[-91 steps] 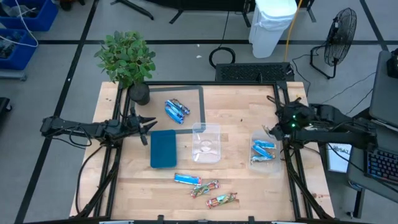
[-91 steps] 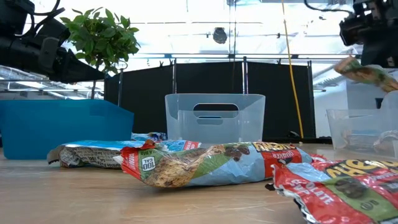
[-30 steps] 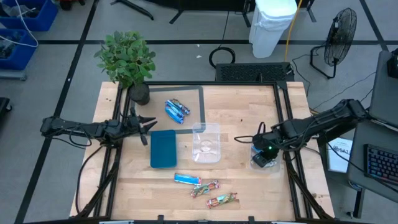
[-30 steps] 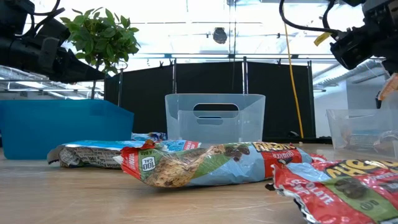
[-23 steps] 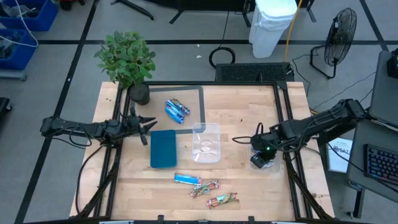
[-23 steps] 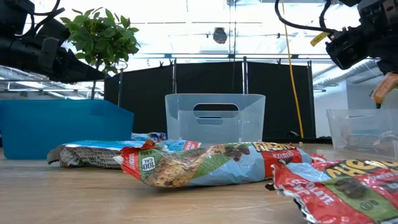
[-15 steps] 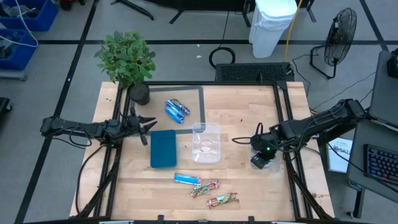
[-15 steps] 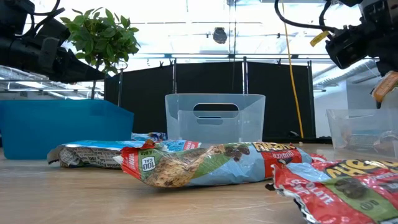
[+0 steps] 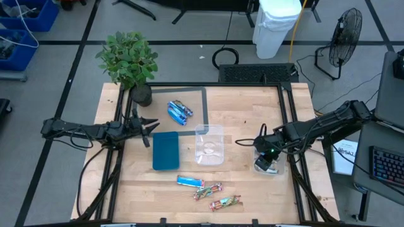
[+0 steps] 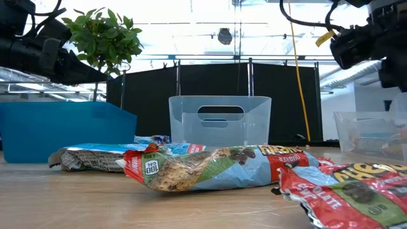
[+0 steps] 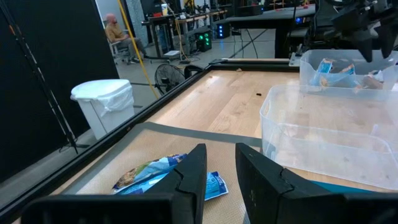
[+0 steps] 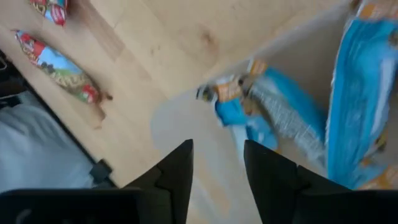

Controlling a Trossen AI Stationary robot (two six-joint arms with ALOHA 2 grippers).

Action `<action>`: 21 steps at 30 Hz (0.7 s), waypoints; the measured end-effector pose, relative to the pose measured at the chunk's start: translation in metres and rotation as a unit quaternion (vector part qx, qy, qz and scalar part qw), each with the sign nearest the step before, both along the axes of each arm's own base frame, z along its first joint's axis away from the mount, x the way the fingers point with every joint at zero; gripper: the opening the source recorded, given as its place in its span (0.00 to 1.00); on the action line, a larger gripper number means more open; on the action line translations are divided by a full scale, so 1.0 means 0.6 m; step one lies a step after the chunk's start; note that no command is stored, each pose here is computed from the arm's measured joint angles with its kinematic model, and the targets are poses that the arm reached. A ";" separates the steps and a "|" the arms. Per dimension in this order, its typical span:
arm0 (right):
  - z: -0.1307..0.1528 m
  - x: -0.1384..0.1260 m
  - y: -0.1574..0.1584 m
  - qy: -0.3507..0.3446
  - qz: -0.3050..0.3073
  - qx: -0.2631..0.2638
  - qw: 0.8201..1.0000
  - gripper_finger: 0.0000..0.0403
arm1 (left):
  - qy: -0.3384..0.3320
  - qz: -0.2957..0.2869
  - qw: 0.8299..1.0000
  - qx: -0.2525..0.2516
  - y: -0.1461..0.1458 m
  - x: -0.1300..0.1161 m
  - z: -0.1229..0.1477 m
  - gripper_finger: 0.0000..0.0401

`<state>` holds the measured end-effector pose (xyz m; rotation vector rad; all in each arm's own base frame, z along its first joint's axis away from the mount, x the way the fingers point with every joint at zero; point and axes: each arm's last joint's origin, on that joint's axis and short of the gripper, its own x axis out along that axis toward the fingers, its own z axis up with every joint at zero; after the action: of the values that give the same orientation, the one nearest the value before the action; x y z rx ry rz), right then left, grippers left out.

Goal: Pick and place Granola Bars by type
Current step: Put the red granola bar into the left transparent bin

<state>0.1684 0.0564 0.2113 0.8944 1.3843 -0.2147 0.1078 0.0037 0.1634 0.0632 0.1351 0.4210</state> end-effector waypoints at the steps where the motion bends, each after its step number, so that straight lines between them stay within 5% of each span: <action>1: 0.000 0.000 0.000 -0.002 0.005 -0.004 1.000 0.34 | 0.000 0.000 1.000 0.000 0.000 0.000 0.000 0.23; 8: 0.008 -0.008 -0.003 -0.024 0.026 -0.015 0.999 0.34 | 0.000 0.000 1.000 0.000 0.000 0.000 0.000 0.23; 13: 0.026 -0.022 -0.018 -0.097 0.047 -0.124 0.986 0.31 | 0.000 0.000 1.000 0.000 0.000 0.000 0.000 0.23; 17: 0.043 -0.039 -0.035 -0.158 0.057 -0.252 0.953 0.29 | 0.000 0.000 1.000 0.000 0.000 0.000 0.000 0.23; 21: 0.045 -0.056 -0.053 -0.205 0.035 -0.384 0.900 0.28 | 0.000 0.000 1.000 0.000 0.000 0.000 0.000 0.23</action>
<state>0.1349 0.0244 0.2383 0.2012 0.8151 -0.4518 0.1078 0.0037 0.1633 0.0631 0.1355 0.4210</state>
